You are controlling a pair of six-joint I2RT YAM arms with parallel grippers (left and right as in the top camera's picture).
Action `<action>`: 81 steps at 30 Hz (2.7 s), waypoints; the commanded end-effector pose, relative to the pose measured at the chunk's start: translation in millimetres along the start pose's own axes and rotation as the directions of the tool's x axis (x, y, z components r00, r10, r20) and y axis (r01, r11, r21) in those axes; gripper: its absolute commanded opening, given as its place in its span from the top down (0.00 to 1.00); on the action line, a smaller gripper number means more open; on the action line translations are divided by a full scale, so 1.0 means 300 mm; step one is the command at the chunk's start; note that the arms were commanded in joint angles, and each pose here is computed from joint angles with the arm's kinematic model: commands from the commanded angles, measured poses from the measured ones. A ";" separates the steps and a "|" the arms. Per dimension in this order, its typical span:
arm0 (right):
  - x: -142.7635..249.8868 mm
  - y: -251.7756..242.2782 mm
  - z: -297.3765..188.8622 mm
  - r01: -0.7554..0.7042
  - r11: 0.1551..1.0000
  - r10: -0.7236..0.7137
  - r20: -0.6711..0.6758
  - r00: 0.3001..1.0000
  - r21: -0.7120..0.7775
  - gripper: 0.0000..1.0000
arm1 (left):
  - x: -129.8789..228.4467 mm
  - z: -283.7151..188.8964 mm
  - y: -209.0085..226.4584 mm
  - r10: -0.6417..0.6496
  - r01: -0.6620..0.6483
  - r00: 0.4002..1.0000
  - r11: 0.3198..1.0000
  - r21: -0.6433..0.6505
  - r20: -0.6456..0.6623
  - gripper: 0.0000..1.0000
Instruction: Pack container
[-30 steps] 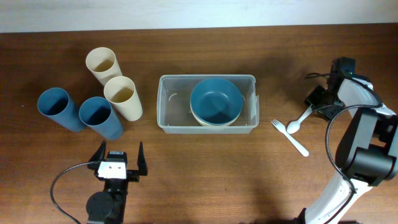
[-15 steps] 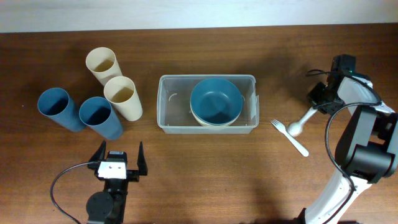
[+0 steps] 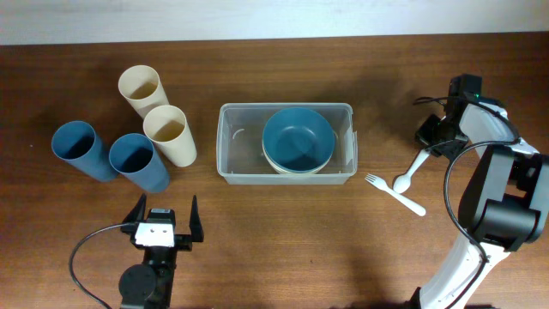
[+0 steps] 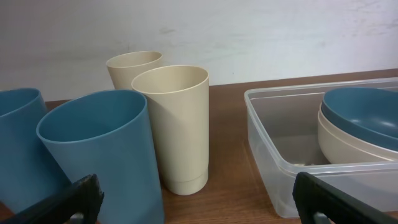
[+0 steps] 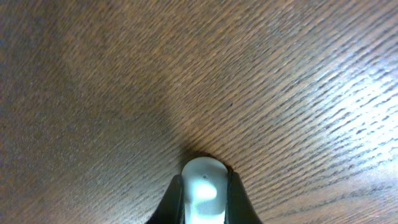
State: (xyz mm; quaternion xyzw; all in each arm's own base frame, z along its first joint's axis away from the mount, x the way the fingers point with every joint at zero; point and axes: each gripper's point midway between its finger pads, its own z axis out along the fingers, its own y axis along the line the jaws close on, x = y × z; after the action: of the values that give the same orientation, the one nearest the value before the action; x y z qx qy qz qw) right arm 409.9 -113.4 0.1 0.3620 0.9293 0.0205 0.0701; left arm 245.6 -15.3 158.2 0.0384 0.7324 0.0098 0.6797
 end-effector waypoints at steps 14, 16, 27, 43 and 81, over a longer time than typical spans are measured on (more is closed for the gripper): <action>0.039 0.016 0.008 0.029 0.999 -0.027 -0.112 0.993 0.017 0.96 | 0.001 -0.001 0.006 0.012 -0.012 1.000 1.000 -0.009 0.003 0.00; 0.019 0.027 -0.023 0.034 0.999 -0.032 -0.105 0.994 0.013 0.96 | 0.001 -0.001 0.006 0.012 -0.012 1.000 1.000 -0.009 0.003 0.00; -0.052 0.065 -0.176 0.078 0.997 -0.078 -0.081 0.994 -0.010 0.96 | 0.001 -0.001 0.006 0.012 -0.012 1.000 1.000 -0.009 0.003 0.01; 0.079 0.060 -0.160 0.094 0.995 -0.089 -0.215 0.973 0.015 0.64 | 0.001 -0.001 0.006 0.012 -0.012 1.000 1.000 -0.009 0.003 0.01; 0.224 0.025 -0.238 0.160 0.985 -0.128 -0.335 0.933 0.070 0.60 | 0.001 -0.001 0.006 0.012 -0.012 1.000 1.000 -0.009 0.003 0.01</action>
State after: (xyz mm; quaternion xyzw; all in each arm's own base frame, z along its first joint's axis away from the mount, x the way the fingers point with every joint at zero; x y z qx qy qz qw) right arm 354.3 -61.2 48.9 0.2959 0.9474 0.0356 -0.1168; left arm 245.6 -15.3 158.2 0.0384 0.7324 0.0098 0.6797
